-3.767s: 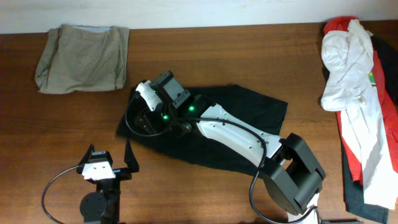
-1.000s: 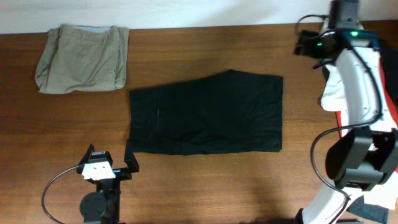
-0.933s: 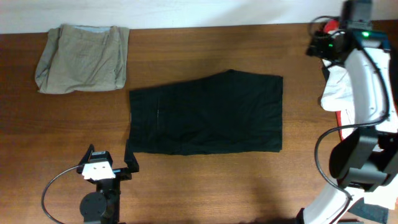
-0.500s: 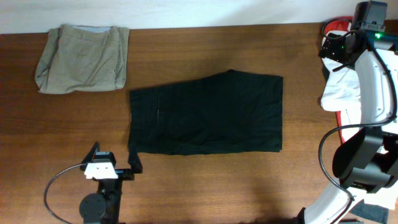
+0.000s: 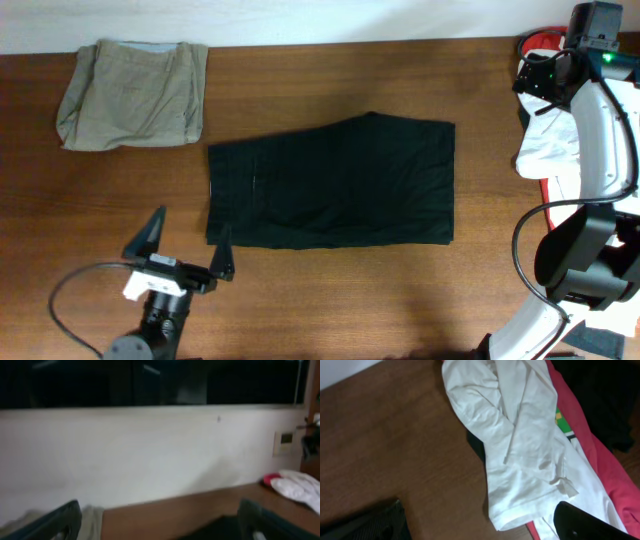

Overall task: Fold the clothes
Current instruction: 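Move the left gripper to the trousers' left edge and grasp it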

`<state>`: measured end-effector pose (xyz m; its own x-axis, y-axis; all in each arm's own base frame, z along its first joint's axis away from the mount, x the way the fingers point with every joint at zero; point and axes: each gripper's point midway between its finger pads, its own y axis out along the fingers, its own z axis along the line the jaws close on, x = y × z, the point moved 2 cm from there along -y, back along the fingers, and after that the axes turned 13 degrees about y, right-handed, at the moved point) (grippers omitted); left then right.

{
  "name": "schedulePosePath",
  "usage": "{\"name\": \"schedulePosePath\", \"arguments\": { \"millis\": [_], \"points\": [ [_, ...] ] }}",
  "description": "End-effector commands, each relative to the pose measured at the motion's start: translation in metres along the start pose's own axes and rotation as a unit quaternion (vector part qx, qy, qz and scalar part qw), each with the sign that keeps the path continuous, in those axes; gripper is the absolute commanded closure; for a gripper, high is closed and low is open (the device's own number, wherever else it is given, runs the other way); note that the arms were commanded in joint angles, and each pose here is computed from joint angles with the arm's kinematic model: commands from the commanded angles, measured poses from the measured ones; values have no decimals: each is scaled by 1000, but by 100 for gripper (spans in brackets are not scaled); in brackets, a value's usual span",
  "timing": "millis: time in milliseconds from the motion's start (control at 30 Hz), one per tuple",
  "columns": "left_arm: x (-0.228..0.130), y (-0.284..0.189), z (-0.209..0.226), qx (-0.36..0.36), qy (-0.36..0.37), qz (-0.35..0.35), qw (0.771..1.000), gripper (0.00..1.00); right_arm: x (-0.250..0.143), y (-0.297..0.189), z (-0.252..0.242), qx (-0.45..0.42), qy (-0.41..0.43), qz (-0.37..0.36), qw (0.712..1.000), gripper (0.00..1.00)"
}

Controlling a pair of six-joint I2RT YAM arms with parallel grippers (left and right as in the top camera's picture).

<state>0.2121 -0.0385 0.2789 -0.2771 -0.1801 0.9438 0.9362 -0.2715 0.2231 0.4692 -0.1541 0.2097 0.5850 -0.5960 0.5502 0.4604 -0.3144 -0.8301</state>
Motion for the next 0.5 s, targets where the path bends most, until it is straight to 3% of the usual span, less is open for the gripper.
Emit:
{"name": "schedulePosePath", "arguments": {
  "millis": [0, 133, 200, 333, 467],
  "points": [
    [33, 26, 17, -13, 30, 95, 995, 1, 6, -8, 1, -2, -1, -13, 1000, 1],
    [26, 73, 23, -86, -4, 246, 966, 1, 6, -8, 1, -2, -1, -13, 1000, 1],
    [15, 89, 17, -123, -31, 280, 952, 1, 6, -8, 1, -2, -1, -13, 1000, 1],
    [-10, 125, 24, -132, -70, 334, 931, 1, 6, -8, 1, -2, -1, -13, 1000, 1],
    [-52, 142, 39, -113, -92, 474, 868, 1, 6, -8, 1, -2, -1, -13, 1000, 1]
  ]
}}
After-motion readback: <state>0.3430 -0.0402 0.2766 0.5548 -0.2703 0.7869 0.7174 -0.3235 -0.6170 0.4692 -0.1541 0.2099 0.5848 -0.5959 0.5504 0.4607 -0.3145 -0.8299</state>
